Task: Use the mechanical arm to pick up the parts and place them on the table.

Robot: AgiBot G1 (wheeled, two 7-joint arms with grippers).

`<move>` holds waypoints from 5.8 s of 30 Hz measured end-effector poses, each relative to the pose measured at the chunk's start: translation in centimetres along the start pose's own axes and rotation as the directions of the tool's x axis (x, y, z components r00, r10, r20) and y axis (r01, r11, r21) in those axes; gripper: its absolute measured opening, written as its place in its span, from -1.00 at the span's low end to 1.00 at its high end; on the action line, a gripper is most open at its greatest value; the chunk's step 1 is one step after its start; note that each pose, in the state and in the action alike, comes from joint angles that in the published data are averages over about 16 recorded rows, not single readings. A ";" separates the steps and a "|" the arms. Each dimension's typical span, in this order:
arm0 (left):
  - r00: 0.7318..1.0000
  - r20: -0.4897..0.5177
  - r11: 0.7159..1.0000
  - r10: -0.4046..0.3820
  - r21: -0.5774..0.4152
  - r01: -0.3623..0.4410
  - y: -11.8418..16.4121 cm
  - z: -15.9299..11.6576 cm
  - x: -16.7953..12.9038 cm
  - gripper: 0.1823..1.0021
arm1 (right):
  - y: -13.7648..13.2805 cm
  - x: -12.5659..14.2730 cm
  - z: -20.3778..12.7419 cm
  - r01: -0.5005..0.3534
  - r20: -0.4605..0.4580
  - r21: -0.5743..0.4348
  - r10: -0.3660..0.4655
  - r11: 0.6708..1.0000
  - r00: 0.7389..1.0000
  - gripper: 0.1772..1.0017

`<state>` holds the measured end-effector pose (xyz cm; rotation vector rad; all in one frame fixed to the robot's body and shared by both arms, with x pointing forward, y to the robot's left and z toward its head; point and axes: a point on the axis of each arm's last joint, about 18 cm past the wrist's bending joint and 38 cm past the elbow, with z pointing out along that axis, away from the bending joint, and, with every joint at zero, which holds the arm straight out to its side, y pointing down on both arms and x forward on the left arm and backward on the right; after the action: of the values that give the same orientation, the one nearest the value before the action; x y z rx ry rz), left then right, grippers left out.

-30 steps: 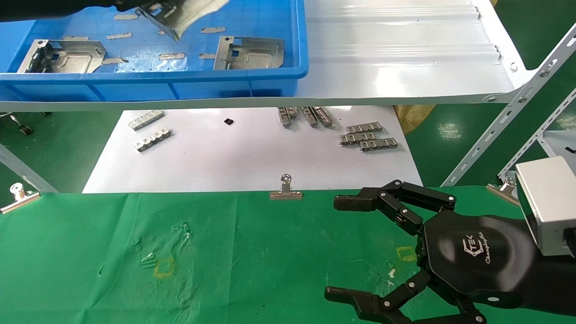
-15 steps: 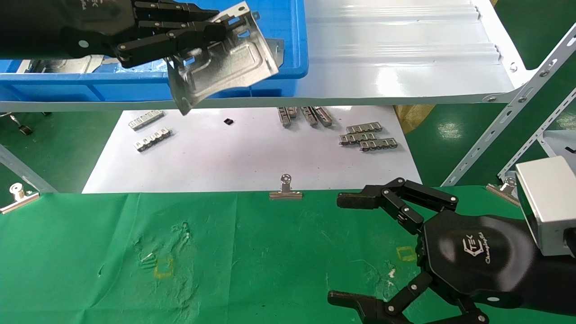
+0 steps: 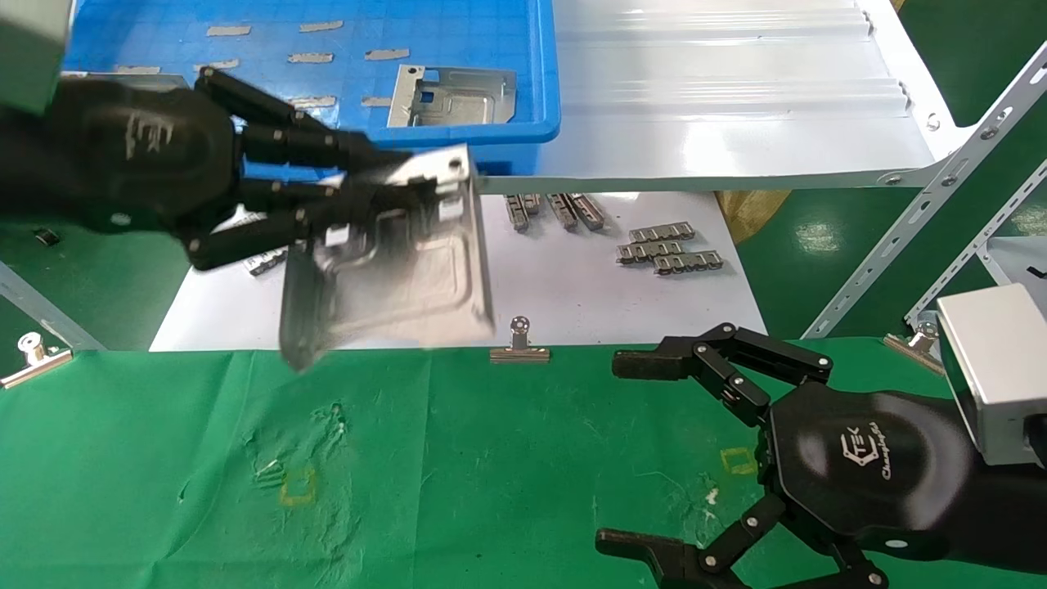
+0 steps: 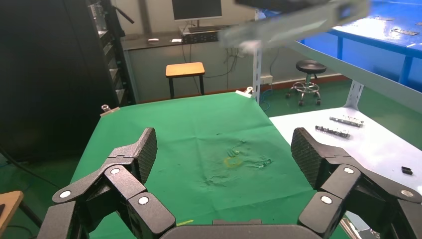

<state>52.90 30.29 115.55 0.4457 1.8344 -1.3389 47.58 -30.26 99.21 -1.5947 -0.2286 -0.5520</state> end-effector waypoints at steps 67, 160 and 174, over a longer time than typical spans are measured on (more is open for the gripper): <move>0.973 -0.212 0.871 0.093 -0.457 -0.183 20.5 0.5 7.4 -0.79 | 0.0 0.0 0.0 0.000 0.000 0.000 0.000 1.000 1.000 1.00; 0.946 -0.026 0.946 -0.324 -0.040 0.323 17.2 1.6 10.4 1.00 | 0.0 0.0 0.0 0.000 -0.001 0.000 0.000 1.000 1.000 1.00; 0.933 -0.058 0.931 -0.354 0.068 0.358 14.2 1.9 11.9 1.00 | 0.0 0.0 0.0 0.000 -0.001 0.000 0.000 1.000 1.000 1.00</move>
<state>56.01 31.90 97.22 0.1863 1.9709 -1.6592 47.59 -30.27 99.21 -1.5942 -0.2280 -0.5522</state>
